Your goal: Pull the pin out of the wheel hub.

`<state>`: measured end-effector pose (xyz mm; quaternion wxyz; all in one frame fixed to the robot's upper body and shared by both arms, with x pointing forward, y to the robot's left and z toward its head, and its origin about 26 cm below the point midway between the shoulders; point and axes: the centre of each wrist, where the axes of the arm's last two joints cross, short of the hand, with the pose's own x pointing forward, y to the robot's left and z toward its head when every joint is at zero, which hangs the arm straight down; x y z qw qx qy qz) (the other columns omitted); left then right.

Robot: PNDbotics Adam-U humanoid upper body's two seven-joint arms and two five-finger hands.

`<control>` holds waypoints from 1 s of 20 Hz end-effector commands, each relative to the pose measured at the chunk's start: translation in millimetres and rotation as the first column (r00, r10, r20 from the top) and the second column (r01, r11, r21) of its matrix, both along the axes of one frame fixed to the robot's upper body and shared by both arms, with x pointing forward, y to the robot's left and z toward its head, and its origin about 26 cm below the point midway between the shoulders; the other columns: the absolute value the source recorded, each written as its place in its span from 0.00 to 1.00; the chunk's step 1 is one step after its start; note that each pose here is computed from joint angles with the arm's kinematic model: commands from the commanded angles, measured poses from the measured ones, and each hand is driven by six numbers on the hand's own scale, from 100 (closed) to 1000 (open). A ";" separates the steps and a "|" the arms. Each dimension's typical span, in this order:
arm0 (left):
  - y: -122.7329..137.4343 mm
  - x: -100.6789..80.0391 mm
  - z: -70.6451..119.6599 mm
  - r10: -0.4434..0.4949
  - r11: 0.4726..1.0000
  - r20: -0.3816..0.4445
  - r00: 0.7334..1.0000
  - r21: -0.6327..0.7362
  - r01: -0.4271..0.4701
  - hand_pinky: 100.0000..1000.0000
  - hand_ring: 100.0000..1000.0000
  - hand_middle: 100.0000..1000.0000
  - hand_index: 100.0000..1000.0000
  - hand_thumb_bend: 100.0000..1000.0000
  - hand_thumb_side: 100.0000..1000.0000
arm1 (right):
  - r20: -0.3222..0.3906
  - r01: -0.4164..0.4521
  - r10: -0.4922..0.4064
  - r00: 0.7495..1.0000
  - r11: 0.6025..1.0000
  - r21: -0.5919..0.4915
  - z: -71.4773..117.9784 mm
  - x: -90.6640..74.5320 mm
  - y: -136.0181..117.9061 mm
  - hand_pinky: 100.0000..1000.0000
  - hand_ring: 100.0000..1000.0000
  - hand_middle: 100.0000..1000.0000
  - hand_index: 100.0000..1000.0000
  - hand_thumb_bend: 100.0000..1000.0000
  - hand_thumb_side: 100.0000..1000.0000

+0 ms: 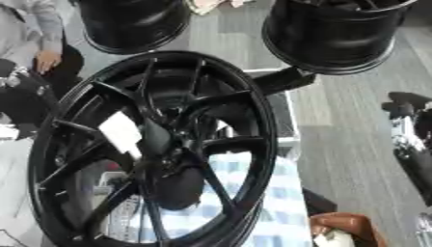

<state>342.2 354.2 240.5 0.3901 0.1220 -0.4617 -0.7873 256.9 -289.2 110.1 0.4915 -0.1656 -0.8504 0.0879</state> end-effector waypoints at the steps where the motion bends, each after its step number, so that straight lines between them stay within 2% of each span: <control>1: 6.9 1.9 1.1 -0.011 0.998 -0.024 1.000 0.066 0.013 0.78 0.70 0.65 0.81 0.15 0.45 | 0.026 0.001 -0.001 1.000 1.000 -0.003 7.0 0.0 0.7 0.87 0.71 0.54 0.70 0.00 0.61; 4: 8.8 4.2 -3.4 -0.006 0.997 -0.028 1.000 0.075 0.008 0.78 0.70 0.65 0.81 0.13 0.44 | 0.023 0.005 -0.005 1.000 1.000 0.002 6.1 -0.4 1.0 0.87 0.71 0.54 0.70 0.00 0.61; 7: 6.6 5.6 3.1 -0.013 0.999 0.010 1.000 0.051 0.013 0.78 0.69 0.63 0.81 0.12 0.42 | 0.021 0.006 -0.007 1.000 1.000 0.008 5.6 -0.5 1.7 0.87 0.71 0.54 0.69 0.00 0.61; 11: -5.9 2.8 28.7 -0.053 0.998 0.133 0.990 -0.025 0.057 0.79 0.71 0.65 0.82 0.10 0.38 | 0.015 0.007 -0.007 1.000 1.000 0.012 4.7 -1.0 2.0 0.87 0.71 0.54 0.69 0.00 0.61; 15: -25.4 -5.3 58.9 -0.133 0.987 0.236 0.963 -0.059 0.151 0.80 0.71 0.67 0.83 0.10 0.34 | 0.009 0.011 -0.011 1.000 1.000 0.011 3.7 -1.8 1.3 0.87 0.71 0.54 0.69 0.00 0.61; 17: -36.8 -10.5 70.3 -0.182 0.977 0.262 0.948 -0.064 0.206 0.81 0.72 0.68 0.84 0.12 0.35 | 0.007 0.013 -0.013 1.000 1.000 0.011 3.4 -2.1 0.8 0.87 0.71 0.54 0.69 0.00 0.61; 20: -52.6 -16.3 78.8 -0.258 0.959 0.260 0.931 -0.044 0.278 0.82 0.75 0.71 0.86 0.20 0.35 | 0.005 0.012 -0.012 1.000 1.000 0.011 3.3 -2.3 0.6 0.87 0.71 0.54 0.69 0.00 0.61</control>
